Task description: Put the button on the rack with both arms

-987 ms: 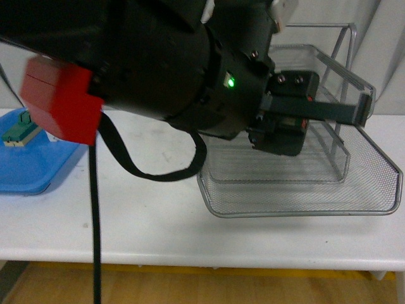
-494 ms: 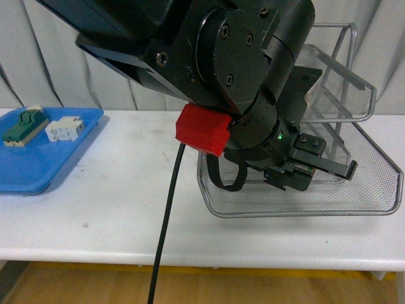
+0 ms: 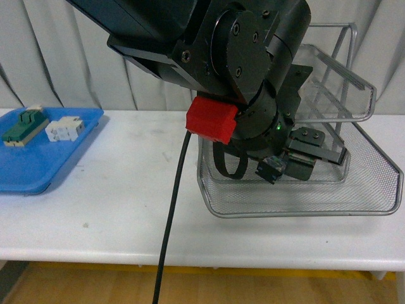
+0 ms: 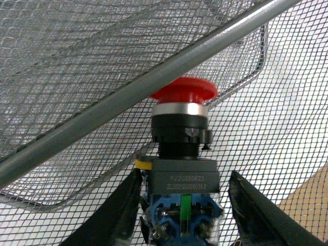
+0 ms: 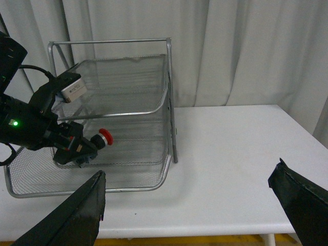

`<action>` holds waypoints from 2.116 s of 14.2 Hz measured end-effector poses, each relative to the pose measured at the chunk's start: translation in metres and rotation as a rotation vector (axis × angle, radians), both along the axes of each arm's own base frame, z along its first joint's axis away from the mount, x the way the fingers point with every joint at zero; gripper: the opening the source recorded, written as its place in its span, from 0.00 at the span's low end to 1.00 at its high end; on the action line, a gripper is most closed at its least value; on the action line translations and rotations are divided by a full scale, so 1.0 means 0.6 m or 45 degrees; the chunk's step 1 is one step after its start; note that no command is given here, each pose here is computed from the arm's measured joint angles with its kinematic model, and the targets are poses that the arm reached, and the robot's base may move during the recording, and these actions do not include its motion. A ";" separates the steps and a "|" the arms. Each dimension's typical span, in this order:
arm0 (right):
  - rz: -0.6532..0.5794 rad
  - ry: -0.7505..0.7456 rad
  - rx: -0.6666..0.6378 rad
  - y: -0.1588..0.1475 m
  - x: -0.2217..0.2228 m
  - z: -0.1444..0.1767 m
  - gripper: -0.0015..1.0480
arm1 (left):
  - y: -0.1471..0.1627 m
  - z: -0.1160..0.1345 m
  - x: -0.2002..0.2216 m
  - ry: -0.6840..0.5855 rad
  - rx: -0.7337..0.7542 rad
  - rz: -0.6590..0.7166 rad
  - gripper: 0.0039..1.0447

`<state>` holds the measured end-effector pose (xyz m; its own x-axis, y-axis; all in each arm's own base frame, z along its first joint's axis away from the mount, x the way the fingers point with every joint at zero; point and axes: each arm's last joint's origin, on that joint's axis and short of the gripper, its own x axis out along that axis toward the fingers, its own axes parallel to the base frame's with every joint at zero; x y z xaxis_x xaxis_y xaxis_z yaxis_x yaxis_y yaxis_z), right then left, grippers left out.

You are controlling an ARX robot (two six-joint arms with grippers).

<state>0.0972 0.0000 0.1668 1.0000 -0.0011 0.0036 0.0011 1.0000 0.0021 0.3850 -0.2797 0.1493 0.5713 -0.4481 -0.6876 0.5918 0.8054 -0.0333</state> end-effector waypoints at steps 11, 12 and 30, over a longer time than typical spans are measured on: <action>0.000 0.000 0.000 0.000 0.000 0.000 0.94 | 0.041 0.094 -0.080 -0.116 -0.255 -0.049 0.94; 0.000 0.000 0.000 0.000 0.000 0.000 0.94 | 0.051 0.105 -0.099 -0.155 -0.283 -0.055 0.94; 0.000 0.000 0.000 0.000 0.000 0.000 0.94 | 0.447 0.045 -0.395 -0.929 -0.277 0.795 0.01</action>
